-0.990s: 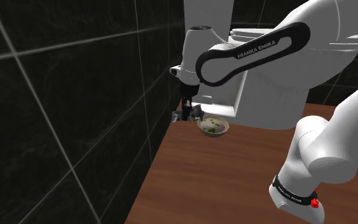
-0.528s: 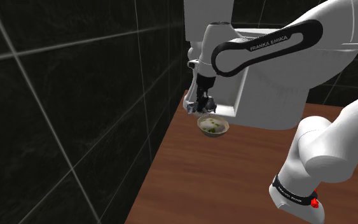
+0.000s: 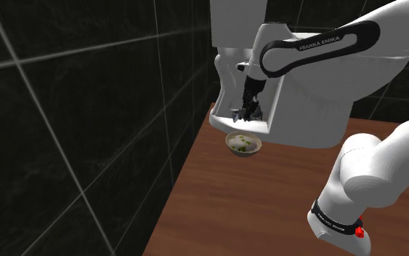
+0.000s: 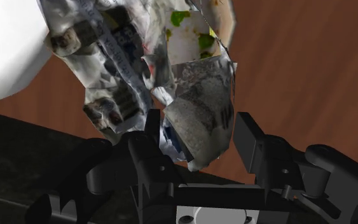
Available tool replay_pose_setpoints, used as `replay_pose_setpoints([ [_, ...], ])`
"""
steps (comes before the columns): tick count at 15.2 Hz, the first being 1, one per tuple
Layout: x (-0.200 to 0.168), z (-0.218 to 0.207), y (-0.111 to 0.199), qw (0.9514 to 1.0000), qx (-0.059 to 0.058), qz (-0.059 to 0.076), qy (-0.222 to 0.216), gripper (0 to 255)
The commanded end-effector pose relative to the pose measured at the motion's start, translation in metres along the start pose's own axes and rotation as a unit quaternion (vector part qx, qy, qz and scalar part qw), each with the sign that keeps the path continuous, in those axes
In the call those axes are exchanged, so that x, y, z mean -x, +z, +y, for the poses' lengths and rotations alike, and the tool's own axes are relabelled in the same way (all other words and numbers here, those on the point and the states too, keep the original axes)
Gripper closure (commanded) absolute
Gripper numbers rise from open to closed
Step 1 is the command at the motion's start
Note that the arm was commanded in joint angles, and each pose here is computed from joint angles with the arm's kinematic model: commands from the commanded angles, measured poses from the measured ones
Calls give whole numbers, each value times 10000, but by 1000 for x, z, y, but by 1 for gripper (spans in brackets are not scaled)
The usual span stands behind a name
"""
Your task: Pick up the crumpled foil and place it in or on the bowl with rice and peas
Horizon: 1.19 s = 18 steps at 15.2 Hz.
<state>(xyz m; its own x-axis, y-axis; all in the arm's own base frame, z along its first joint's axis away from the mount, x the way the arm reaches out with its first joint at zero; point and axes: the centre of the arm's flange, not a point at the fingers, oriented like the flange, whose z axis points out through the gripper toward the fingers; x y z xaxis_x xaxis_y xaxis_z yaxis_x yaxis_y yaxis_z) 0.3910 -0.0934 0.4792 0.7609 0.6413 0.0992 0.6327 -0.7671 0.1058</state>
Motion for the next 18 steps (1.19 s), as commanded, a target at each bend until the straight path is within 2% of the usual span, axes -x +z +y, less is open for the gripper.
replay_pose_setpoints([
  [1, 13, 9, 3, 10000, -1, 0, -7, 255],
  [18, 22, -1, 92, 10000, -1, 0, -7, 255],
])
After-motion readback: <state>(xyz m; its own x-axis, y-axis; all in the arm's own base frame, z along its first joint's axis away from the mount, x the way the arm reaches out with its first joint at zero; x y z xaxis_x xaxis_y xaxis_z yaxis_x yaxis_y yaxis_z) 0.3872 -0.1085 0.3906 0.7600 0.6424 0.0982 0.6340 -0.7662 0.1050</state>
